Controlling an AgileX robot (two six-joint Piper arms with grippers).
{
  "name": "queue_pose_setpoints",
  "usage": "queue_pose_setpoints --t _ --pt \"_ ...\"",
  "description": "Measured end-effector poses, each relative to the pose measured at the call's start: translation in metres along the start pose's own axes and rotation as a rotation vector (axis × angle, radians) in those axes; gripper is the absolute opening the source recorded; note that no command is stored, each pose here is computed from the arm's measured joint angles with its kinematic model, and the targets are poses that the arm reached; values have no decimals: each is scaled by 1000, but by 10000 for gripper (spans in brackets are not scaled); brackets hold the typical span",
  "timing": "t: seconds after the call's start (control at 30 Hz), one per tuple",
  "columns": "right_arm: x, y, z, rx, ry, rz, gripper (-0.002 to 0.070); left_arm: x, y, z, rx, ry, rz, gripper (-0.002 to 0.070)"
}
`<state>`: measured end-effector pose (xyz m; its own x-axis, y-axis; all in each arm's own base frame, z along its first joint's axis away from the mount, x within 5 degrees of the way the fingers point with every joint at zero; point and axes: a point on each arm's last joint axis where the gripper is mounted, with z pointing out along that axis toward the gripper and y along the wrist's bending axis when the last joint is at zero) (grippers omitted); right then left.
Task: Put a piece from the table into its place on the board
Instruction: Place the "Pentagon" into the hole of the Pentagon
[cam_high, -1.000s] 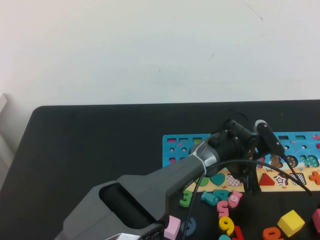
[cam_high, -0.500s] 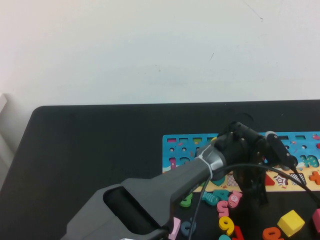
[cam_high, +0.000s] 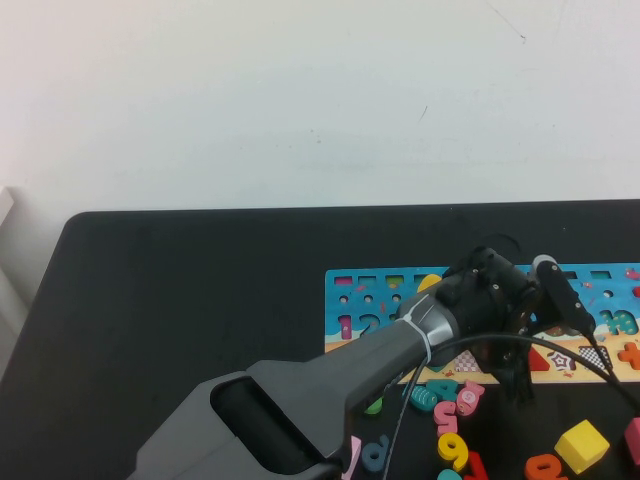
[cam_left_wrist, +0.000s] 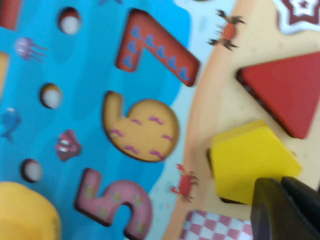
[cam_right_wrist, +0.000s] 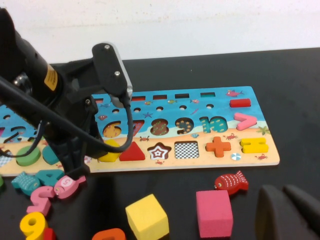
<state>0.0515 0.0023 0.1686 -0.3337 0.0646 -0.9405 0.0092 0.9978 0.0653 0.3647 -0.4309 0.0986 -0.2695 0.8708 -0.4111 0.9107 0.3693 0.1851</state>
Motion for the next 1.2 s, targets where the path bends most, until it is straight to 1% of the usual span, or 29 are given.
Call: queue_pose_setpoints --t 0.1,0.3,0.53,0.77,1.2 --pt "0 0 0 0 0 0 19 -1 1 0 -9 -14 -1 0" --pt "0 0 0 0 0 0 19 -5 0 0 11 -61 -30 0" --pt "0 0 0 0 0 0 19 -11 2 -1 -11 -121 -31 0" --pt "0 0 0 0 0 0 19 -7 1 7 -7 -109 -31 0" --pt "0 0 0 -1 0 2 19 -10 7 3 -66 -120 14 0"
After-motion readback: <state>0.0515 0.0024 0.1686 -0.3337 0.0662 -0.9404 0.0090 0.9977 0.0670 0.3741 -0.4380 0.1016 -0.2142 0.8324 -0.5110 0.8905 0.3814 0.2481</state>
